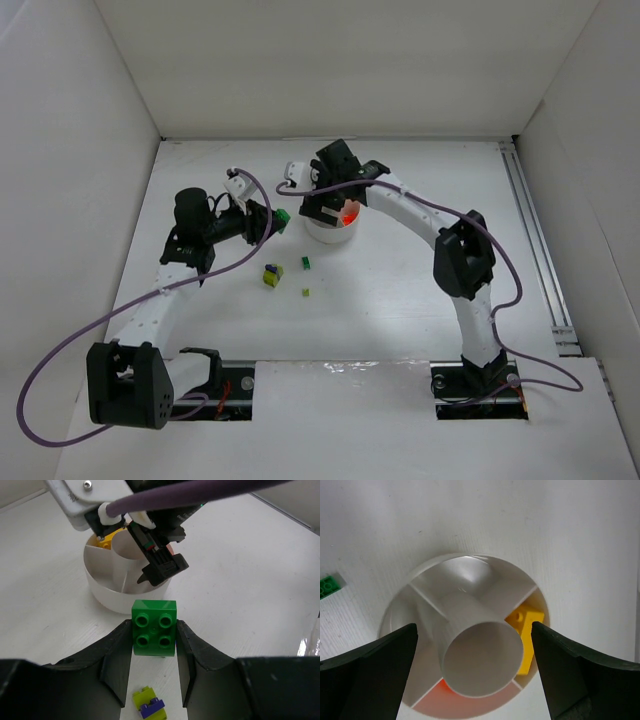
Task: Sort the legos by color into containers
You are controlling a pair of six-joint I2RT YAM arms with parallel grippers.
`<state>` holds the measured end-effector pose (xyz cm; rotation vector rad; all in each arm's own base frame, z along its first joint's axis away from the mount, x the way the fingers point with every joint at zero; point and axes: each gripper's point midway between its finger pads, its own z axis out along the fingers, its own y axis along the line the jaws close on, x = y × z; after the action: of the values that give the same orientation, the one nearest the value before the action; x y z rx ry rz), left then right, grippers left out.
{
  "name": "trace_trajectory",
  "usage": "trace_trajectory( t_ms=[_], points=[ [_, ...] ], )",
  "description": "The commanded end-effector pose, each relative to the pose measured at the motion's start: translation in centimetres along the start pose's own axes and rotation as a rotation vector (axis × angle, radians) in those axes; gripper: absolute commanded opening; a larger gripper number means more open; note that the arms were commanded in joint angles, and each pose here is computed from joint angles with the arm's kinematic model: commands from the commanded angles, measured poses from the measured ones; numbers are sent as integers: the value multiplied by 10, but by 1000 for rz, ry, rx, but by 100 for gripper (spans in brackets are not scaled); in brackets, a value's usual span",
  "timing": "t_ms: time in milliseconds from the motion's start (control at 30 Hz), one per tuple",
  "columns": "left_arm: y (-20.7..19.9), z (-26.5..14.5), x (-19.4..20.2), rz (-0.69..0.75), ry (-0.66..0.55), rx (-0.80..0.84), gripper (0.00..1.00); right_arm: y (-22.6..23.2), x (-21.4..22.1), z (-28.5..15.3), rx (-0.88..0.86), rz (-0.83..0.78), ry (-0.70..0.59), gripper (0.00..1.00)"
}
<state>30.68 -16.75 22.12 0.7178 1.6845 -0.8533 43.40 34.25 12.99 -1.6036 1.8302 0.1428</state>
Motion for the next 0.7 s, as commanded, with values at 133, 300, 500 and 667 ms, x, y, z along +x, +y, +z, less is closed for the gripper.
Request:
trace_trajectory(
  t_ms=[133, 300, 500, 667],
  points=[
    [-1, 1, -6, 11, -29, 23, 0, -13, -16, -39, 47, -3, -59, 100],
    [0, 2, -9, 18, -35, 23, 0, -14, -9, -38, 46, 26, -49, 100],
    [-1, 2, -9, 18, -35, 32, 0, -12, -6, -30, 41, 38, -43, 100],
    [-2, 2, -8, 11, -29, 32, 0, -14, -7, -25, 47, 37, -50, 100]
  ],
)
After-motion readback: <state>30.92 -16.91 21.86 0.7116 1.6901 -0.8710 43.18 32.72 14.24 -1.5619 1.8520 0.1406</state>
